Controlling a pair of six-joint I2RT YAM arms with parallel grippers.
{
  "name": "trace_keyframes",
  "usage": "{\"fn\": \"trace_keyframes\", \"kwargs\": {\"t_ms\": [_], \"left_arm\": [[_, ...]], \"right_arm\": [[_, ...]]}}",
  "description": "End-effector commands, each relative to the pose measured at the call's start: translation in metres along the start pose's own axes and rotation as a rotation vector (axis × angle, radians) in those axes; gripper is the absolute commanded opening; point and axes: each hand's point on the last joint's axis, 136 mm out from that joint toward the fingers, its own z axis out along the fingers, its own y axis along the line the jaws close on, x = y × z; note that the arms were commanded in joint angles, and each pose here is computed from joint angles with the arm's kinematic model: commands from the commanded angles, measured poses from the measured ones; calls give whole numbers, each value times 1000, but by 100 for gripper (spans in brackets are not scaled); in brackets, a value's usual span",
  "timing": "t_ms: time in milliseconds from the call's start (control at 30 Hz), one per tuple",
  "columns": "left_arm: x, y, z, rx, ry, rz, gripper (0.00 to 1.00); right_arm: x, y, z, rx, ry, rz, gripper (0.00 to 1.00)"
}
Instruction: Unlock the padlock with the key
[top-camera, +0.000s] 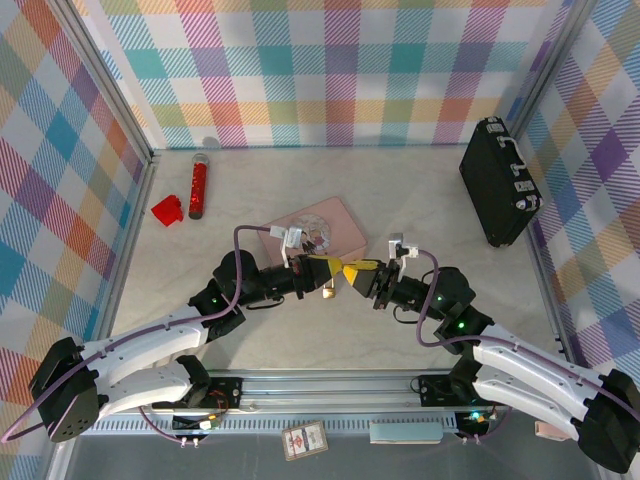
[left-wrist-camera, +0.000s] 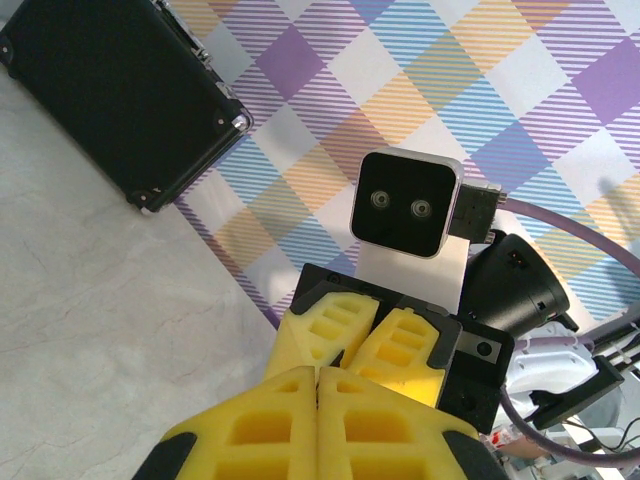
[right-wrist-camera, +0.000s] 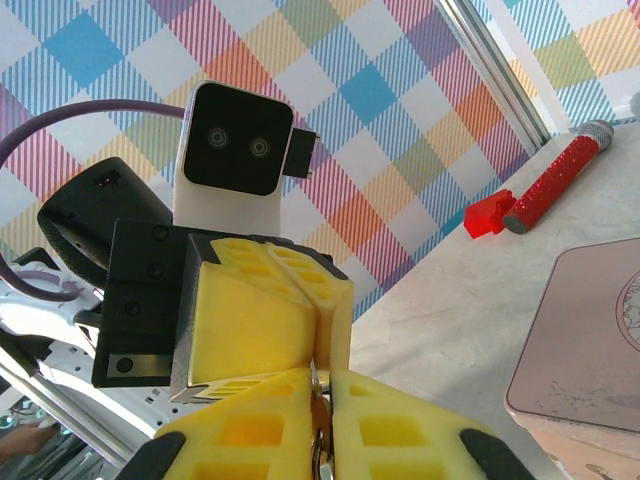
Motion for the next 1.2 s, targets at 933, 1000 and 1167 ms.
{"fn": "trace_keyframes", "kwargs": {"t_ms": [933, 1000, 1167], "left_arm": [[7, 107, -77, -657, 62, 100, 62], [21, 108, -75, -662, 125, 114, 64], [65, 126, -66, -808, 273, 221, 69]], "right_arm": [[24, -63, -26, 429, 228, 18, 0], [28, -68, -30, 455, 250, 15, 0], [33, -73, -33, 476, 250, 25, 0]]}}
